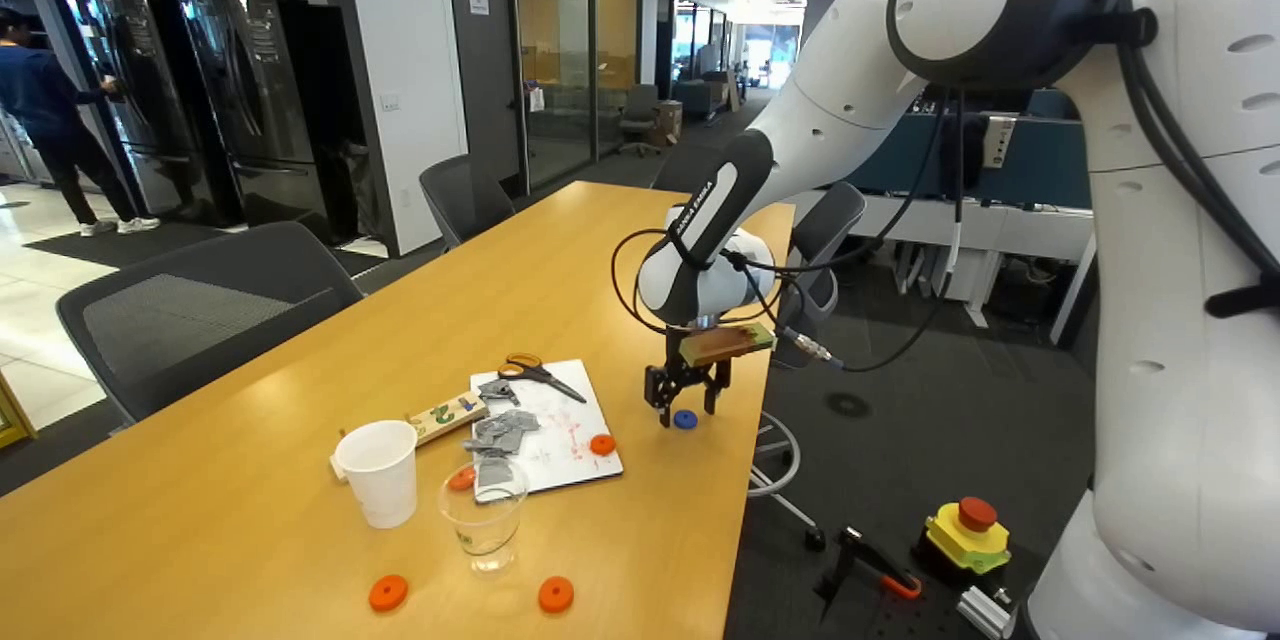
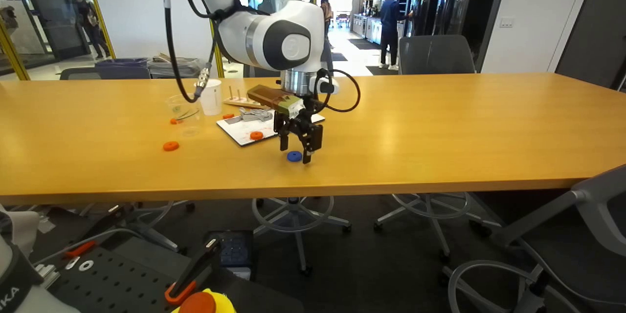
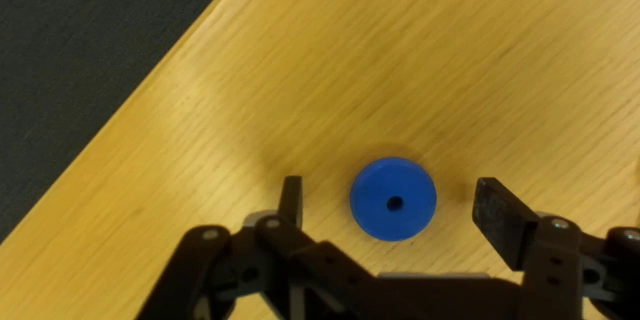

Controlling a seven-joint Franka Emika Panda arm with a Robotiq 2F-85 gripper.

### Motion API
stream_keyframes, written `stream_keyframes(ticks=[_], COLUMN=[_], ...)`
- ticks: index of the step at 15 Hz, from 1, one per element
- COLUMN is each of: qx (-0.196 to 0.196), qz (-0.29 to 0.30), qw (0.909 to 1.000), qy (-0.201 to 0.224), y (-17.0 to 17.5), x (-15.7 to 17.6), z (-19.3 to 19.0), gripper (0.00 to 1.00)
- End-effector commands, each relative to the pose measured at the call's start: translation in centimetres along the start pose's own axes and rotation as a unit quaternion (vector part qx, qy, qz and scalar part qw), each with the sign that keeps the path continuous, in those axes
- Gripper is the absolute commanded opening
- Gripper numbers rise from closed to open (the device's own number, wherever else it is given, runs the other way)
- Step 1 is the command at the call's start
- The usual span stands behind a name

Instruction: Put the blue disc in the clear cup and the orange discs in the white cup

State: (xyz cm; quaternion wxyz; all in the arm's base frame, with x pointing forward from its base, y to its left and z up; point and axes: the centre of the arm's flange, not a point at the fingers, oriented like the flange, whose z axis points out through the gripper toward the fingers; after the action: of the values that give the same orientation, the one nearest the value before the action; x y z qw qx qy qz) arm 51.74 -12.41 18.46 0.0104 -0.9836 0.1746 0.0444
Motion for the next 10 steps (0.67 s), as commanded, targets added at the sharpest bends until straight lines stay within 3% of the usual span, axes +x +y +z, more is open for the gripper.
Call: stream_keyframes(ticks=[1,6,10], qx=[0.007,0.003,0.001], qz=[-0.013,-0.015,-0.019], qw=[0.9999,0.9999,0.9998], qy=[0.005,0.004,0.003], y=[0.0,0.1,-0.9], x=[0.7,0.6,-0.3], z=[-0.3,-0.6,-2.4], gripper=[0.56,0.19,0.23])
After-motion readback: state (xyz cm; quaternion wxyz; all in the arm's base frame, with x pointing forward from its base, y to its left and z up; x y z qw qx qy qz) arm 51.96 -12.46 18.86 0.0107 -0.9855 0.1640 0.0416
